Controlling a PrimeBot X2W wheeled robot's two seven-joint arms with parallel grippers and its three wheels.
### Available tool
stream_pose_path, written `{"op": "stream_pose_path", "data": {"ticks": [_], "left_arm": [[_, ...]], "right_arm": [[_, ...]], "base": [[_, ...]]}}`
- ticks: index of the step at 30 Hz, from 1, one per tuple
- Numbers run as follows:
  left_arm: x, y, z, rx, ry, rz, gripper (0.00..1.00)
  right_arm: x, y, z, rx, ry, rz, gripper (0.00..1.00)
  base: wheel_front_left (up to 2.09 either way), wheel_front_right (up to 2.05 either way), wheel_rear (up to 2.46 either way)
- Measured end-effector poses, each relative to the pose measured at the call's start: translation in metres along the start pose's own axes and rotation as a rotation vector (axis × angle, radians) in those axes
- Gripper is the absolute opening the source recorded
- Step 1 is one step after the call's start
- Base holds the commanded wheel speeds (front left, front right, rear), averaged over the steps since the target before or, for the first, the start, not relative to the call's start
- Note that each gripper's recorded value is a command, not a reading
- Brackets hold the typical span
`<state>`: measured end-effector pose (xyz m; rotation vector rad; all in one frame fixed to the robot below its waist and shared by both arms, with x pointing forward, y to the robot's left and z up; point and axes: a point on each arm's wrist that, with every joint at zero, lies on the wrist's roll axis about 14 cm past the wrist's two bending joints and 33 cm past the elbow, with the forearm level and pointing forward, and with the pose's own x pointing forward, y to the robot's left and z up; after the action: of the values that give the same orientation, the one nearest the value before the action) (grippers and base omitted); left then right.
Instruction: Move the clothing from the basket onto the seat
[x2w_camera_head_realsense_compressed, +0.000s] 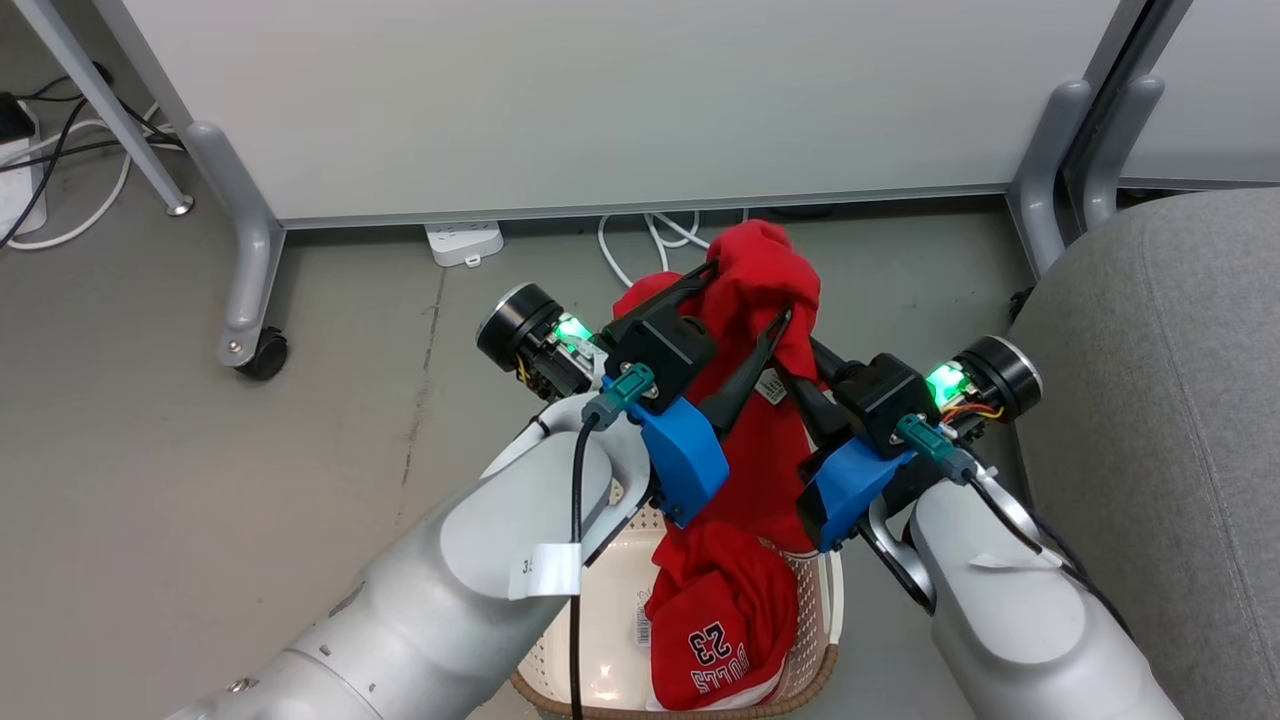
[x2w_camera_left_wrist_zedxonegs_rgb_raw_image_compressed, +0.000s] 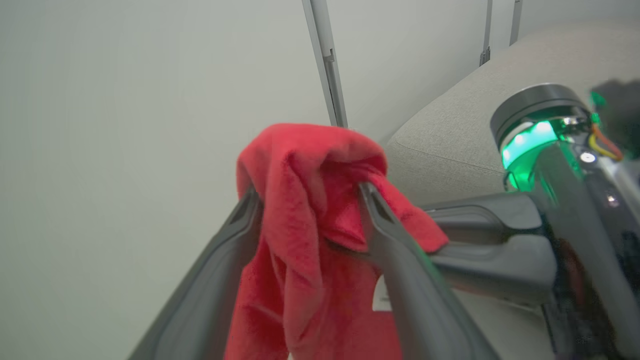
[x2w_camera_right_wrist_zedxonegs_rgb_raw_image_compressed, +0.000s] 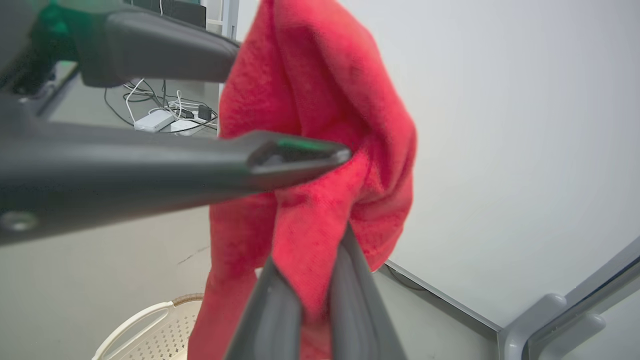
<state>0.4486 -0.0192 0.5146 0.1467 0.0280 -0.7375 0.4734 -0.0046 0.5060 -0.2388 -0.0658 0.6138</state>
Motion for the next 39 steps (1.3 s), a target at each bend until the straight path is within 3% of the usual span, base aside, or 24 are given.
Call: {"op": "stream_pose_path", "data": {"ticks": [11,19,27,39], "left_arm": [[0.009,-0.001,-0.004,-0.003,0.001,-0.007,1.0],[0.028,-0.019,-0.003,-0.005,-0.024,-0.075,1.0],[0.047,-0.055,-0.009,-0.026,-0.043,-0.186,1.0],[0.06,-0.122,-0.004,-0.07,-0.11,-0.387,1.0]], "right_arm": [[-0.009,-0.04,0.0,0.047,-0.021,-0.13,0.0],[-0.035,-0.094,-0.002,0.042,-0.032,-0.29,0.0],[-0.081,-0.15,-0.006,0.014,-0.03,-0.47,0.0],[-0.185,-0.218,-0.01,-0.034,0.002,-0.777,0.0]], "base": [[0.0,0.0,0.0],[0.0,0.0,0.0],[0.0,0.0,0.0],[0.0,0.0,0.0]]}}
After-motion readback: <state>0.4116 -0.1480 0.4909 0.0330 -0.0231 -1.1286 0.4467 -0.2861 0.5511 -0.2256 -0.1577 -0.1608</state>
